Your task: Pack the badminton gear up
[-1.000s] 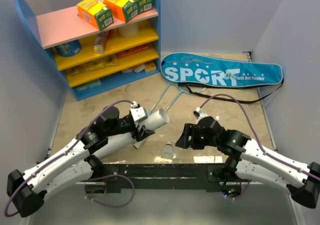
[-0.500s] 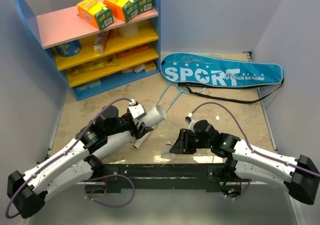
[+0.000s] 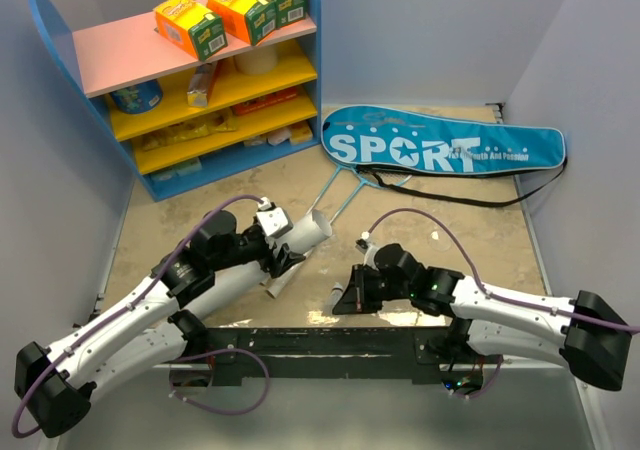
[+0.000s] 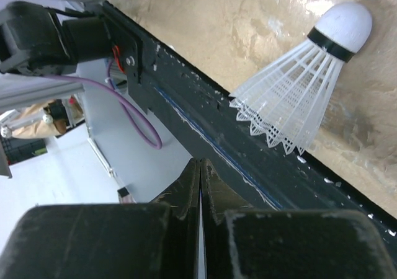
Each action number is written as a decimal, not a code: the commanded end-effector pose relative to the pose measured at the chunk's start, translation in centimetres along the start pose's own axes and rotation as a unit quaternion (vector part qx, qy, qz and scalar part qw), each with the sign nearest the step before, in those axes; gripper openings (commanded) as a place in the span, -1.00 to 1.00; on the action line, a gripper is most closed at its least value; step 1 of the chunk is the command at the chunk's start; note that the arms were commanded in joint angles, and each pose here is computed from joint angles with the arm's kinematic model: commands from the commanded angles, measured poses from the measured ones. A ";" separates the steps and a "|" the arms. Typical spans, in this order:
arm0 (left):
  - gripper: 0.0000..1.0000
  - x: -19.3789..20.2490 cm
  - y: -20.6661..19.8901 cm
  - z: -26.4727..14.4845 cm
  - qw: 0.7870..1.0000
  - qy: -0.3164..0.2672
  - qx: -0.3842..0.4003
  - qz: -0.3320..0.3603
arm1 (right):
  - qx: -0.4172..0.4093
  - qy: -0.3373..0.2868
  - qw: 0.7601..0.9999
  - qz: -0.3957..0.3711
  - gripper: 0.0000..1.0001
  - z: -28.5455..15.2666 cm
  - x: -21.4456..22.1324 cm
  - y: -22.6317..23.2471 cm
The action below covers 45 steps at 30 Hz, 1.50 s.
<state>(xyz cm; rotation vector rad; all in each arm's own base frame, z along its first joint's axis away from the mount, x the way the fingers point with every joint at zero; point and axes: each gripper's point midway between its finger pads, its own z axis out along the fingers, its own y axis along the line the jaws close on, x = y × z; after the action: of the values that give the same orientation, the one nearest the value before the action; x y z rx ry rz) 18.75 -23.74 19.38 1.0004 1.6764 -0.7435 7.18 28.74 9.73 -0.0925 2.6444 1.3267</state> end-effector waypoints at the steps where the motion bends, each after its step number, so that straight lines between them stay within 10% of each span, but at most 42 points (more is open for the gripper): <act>1: -1.00 -3.3 0.1 -0.2 0.999 -0.044 0.003 0.006 | -0.004 -0.001 1.000 -0.007 -1.00 0.3 0.4 0.1; 45: -1.00 -2.8 0.6 0.1 0.999 -0.036 0.004 -0.003 | 0.166 -0.235 0.955 0.072 -1.00 0.0 -8.0 -5.6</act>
<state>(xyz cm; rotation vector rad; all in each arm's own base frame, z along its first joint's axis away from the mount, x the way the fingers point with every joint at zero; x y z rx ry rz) 19.23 -23.58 18.52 0.9996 1.7128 -0.7523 13.04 24.86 4.30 0.3452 2.5659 0.8025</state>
